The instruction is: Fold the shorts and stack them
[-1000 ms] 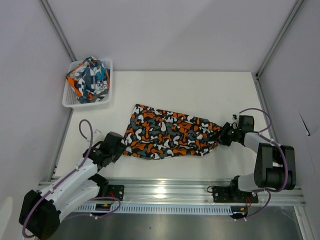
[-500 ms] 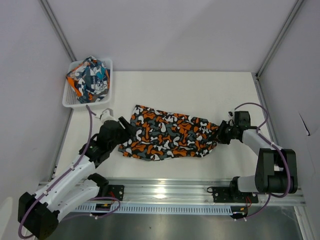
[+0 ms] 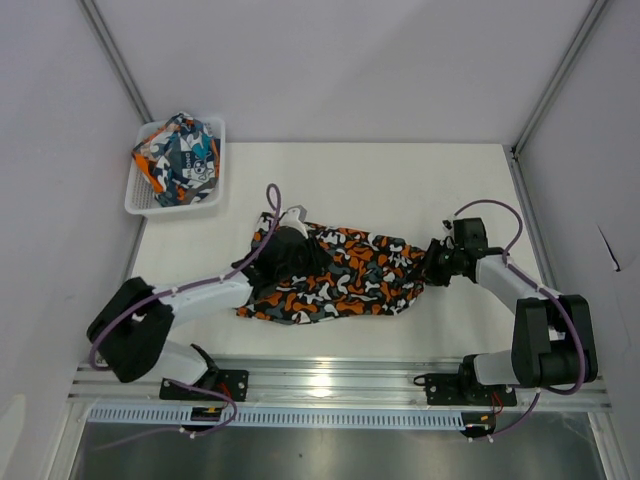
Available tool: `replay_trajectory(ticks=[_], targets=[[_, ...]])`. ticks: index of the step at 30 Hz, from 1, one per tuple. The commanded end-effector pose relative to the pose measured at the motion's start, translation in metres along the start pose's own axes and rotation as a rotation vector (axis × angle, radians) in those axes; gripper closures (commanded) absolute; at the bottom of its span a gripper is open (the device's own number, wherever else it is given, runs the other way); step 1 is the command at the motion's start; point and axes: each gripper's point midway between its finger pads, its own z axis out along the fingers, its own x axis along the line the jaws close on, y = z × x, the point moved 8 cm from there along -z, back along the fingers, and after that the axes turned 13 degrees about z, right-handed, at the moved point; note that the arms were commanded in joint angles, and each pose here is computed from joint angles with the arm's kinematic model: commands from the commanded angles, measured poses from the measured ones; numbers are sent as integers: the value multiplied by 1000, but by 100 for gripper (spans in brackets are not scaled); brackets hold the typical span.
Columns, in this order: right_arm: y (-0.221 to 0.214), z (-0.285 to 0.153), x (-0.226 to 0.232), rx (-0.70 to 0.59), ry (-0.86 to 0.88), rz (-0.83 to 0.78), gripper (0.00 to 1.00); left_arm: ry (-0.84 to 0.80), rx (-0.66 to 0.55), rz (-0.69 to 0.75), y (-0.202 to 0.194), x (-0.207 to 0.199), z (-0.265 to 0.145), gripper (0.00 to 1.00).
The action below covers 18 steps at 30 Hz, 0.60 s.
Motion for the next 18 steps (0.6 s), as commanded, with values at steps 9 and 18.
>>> replay_trajectory(ticks=[9, 18], targets=[[-3, -10, 23, -22, 34, -20, 100, -35, 18, -36, 3, -18, 65, 100], [-18, -26, 44, 11, 131, -8, 100, 31, 12, -110, -31, -2, 93, 100]])
